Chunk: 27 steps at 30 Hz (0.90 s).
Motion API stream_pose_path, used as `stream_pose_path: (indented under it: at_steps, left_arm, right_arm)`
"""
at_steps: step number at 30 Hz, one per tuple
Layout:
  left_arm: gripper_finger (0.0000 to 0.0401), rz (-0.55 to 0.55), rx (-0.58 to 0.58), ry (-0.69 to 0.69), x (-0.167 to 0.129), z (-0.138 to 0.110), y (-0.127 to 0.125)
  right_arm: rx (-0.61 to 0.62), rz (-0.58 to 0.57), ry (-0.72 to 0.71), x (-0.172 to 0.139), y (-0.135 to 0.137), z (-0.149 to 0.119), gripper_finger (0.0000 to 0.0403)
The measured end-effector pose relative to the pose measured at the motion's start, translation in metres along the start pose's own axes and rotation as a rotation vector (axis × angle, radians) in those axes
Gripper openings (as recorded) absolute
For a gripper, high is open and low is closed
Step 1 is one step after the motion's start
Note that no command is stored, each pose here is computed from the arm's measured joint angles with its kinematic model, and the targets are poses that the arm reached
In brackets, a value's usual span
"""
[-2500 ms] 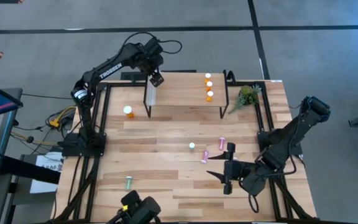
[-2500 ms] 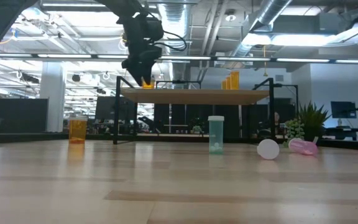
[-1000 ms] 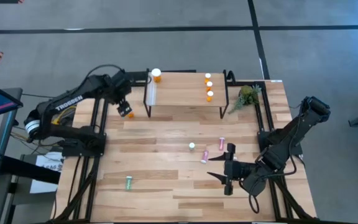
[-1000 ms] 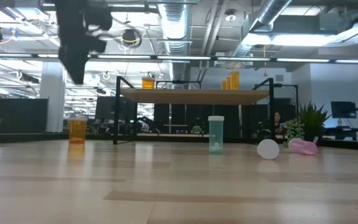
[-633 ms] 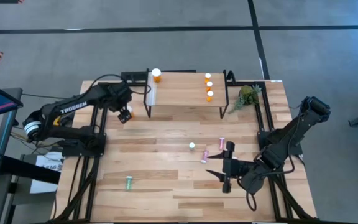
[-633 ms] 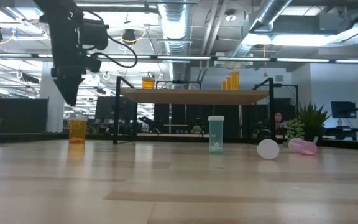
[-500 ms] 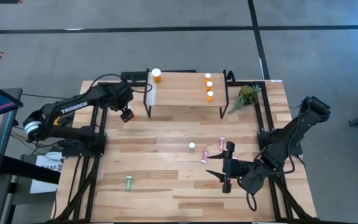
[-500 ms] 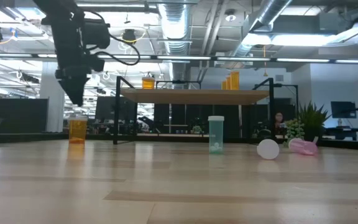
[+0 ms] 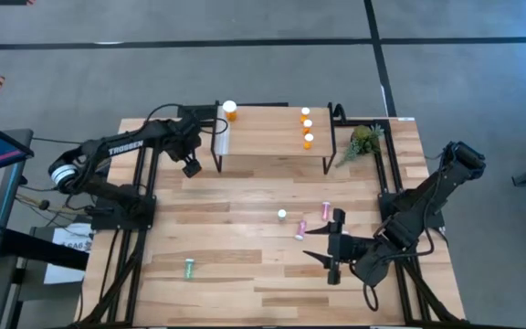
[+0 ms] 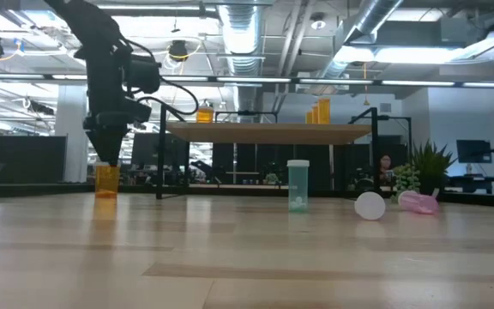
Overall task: Pick and place medicine bottles onto shelf by color
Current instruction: Put the big orange pill bottle on the shelf aligned with the big orange pill bottle
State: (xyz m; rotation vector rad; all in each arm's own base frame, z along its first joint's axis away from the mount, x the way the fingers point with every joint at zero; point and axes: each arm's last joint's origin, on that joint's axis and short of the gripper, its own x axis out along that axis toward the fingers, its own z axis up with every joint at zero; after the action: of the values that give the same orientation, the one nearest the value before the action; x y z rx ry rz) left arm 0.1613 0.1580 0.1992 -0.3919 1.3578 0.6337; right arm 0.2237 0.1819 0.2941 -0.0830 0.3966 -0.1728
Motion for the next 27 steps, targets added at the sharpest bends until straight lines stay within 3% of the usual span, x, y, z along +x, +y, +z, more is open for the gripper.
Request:
stream_pose_path:
  at_steps: [9,21,27]
  left_arm:
    - [0.0331,-0.004,0.005,0.020,0.0077,0.0026,0.0037]
    - [0.0220,-0.015,0.024,0.044,0.0076,0.0003,0.0031]
    - [0.0189,-0.015,0.027,0.043,0.0072,0.0003,0.0032]
  right_arm:
    - [0.001,-0.001,0.000,0.0001,-0.0001,0.0000,0.0249]
    - [0.008,-0.001,0.000,0.0001,-0.0001,0.0000,0.0249]
    - [0.008,-0.001,0.000,0.0001,-0.0001,0.0000,0.0249]
